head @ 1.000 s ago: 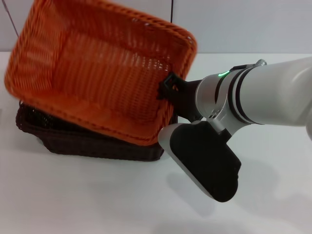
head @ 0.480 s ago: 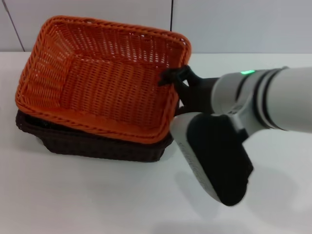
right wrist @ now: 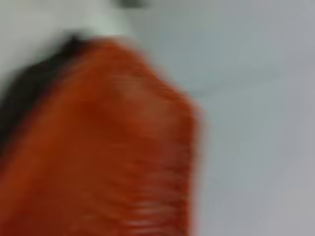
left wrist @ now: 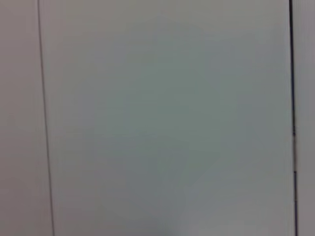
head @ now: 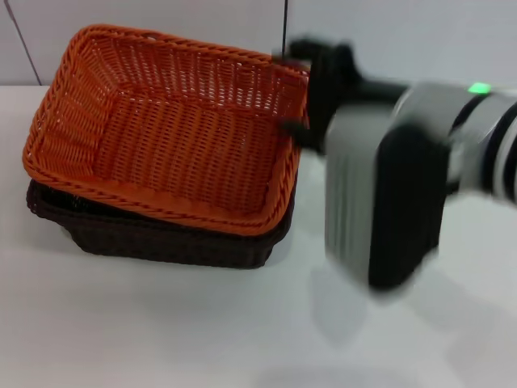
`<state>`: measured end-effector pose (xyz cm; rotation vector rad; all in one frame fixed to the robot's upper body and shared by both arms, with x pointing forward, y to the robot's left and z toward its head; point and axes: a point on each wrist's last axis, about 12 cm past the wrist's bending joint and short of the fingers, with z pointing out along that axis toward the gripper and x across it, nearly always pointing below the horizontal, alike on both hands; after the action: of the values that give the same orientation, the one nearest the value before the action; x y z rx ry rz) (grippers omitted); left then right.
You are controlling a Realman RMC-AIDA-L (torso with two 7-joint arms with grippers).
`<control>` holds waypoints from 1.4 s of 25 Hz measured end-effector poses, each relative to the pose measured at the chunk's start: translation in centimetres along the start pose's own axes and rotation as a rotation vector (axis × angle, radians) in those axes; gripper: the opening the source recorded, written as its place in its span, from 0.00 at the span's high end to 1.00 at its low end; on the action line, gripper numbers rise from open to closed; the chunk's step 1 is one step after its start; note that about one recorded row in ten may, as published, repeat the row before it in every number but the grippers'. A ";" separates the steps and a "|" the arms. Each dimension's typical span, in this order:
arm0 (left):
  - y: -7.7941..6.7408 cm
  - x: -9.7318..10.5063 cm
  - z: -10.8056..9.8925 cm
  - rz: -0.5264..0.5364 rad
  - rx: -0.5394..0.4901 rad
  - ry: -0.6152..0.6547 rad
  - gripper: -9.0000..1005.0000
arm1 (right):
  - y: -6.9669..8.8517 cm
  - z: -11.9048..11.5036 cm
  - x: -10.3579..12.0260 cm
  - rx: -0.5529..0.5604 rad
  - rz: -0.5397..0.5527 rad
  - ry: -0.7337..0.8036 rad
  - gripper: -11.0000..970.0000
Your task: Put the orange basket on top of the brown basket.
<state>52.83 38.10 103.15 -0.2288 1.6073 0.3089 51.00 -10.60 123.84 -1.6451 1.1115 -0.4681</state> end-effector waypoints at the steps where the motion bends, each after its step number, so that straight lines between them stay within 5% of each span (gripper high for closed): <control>1: 0.2 0.0 0.0 -0.002 -0.006 -0.003 0.20 | -0.6 0.0 0.8 0.064 0.122 0.007 0.23; 2: 0.3 0.0 -0.1 -0.003 -0.012 -0.006 0.20 | -1.0 0.1 1.8 0.112 0.235 0.015 0.23; 3: 0.6 -0.2 -0.2 -0.010 -0.027 -0.020 0.20 | -1.6 0.3 4.6 0.229 0.487 0.030 0.23; 4: 0.6 -0.2 -0.2 -0.010 -0.027 -0.020 0.20 | -1.6 0.3 4.6 0.229 0.487 0.030 0.23; 6: 0.7 -0.3 -0.3 -0.014 -0.035 -0.041 0.20 | -0.7 0.0 10.1 0.420 0.821 0.047 0.23; 7: 0.7 -0.3 -0.3 -0.014 -0.035 -0.041 0.20 | -0.7 0.0 10.1 0.420 0.821 0.047 0.23; 8: 0.7 -0.5 -0.4 -0.021 -0.037 -0.055 0.20 | 1.2 -0.9 14.1 0.556 1.035 0.052 0.23; 11: 1.0 -0.7 -0.6 -0.057 -0.043 -0.083 0.20 | 4.5 -2.7 18.2 0.755 1.196 0.070 0.23; 12: 1.0 -0.7 -0.6 -0.057 -0.043 -0.083 0.20 | 4.5 -2.7 18.2 0.755 1.196 0.070 0.23; 13: 1.1 -0.7 -0.7 -0.072 -0.045 -0.090 0.20 | 7.0 -4.3 20.3 0.901 1.262 0.098 0.23; 14: 1.1 -0.7 -0.7 -0.072 -0.045 -0.090 0.20 | 7.0 -4.3 20.3 0.901 1.262 0.098 0.23; 15: 1.2 -0.7 -0.7 -0.074 -0.047 -0.091 0.20 | 9.5 -5.7 22.0 1.027 1.332 0.141 0.23; 16: 1.3 -0.7 -0.7 -0.074 -0.048 -0.091 0.20 | 9.5 -5.7 22.0 1.027 1.332 0.141 0.23; 18: 1.8 -0.5 -1.0 -0.072 -0.069 -0.097 0.20 | 13.6 -7.7 24.0 1.211 1.435 0.193 0.23; 19: 1.8 -0.5 -1.0 -0.072 -0.069 -0.097 0.20 | 13.6 -7.7 24.0 1.211 1.435 0.193 0.23; 21: 2.1 -0.5 -1.2 -0.071 -0.080 -0.107 0.20 | 16.8 -9.1 24.7 1.308 1.456 0.224 0.23; 28: 2.4 0.1 -1.7 -0.062 -0.090 -0.092 0.20 | 19.0 -9.8 23.2 1.332 1.345 0.209 0.23; 35: 2.4 0.3 -1.8 -0.059 -0.089 -0.086 0.20 | 19.0 -9.6 22.9 1.329 1.333 0.190 0.23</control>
<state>50.36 39.79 103.11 -0.3261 1.5009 0.3406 46.84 -35.44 105.33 0.3850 1.2910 -0.2945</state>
